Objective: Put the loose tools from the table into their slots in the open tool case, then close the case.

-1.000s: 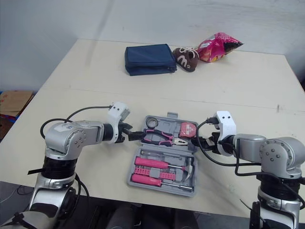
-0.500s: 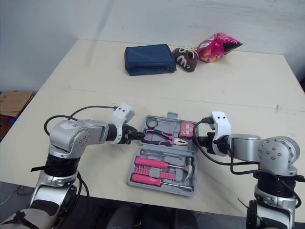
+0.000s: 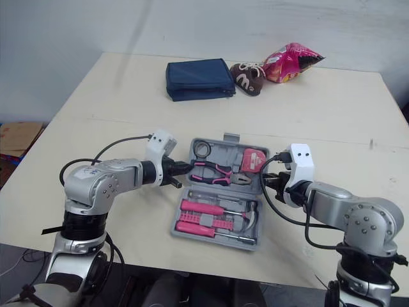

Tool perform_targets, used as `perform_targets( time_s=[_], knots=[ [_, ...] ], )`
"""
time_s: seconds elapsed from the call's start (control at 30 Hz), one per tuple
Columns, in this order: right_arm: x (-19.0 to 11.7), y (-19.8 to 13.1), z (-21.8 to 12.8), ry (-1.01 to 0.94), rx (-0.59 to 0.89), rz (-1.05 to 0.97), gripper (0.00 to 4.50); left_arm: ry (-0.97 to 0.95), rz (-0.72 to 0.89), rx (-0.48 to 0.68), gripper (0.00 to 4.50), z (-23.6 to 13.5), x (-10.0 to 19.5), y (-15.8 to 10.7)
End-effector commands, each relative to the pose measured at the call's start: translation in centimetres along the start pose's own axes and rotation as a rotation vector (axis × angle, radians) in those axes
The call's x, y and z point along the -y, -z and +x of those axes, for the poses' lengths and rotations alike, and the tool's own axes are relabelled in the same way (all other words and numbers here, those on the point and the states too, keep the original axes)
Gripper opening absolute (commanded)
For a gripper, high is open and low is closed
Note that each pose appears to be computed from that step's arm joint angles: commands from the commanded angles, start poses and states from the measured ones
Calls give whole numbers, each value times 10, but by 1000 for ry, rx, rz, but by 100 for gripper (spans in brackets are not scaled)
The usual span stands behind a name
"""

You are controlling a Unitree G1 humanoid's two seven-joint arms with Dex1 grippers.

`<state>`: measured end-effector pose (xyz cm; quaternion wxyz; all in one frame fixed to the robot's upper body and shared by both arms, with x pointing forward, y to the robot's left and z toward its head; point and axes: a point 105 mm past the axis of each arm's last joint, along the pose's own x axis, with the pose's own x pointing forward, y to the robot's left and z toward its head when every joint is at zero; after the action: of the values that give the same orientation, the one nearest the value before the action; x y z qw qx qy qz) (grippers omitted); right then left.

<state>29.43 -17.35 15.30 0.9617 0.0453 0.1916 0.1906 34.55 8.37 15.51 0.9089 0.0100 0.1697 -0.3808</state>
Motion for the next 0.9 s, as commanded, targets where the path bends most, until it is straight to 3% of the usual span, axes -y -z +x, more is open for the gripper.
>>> perform_targets(
  time_s=[0.03, 0.2, 0.37, 0.5, 0.53, 0.63, 0.7, 0.77, 0.9],
  knots=[
    [-12, -18, -10, -43, 192, -219, 0, 83, 228, 226, 0, -6, 15, -29],
    [-3, 10, -14, -46, 333, -628, 0, 66, 475, 382, 0, -11, 8, -11],
    [-4, 37, -19, -87, 387, -888, 0, 93, 716, 436, 0, -22, 10, 13],
    [-3, 52, -25, -111, 418, -1021, 0, 113, 819, 447, 0, -32, 7, 27],
    [-2, 57, -27, -138, 401, -986, 0, 118, 831, 445, 38, -36, 6, 30],
    [10, 56, -37, -74, 414, -1097, 120, 80, 855, 400, 169, -47, -9, 39],
    [18, 57, -45, -40, 403, -1181, 226, 32, 830, 355, 264, -59, -27, 44],
    [29, 62, -56, -20, 362, -1223, 328, 10, 797, 293, 265, -75, -44, 53],
    [46, 78, -76, -41, 245, -1184, 328, 3, 711, 195, 265, -95, -66, 66]
  ],
)
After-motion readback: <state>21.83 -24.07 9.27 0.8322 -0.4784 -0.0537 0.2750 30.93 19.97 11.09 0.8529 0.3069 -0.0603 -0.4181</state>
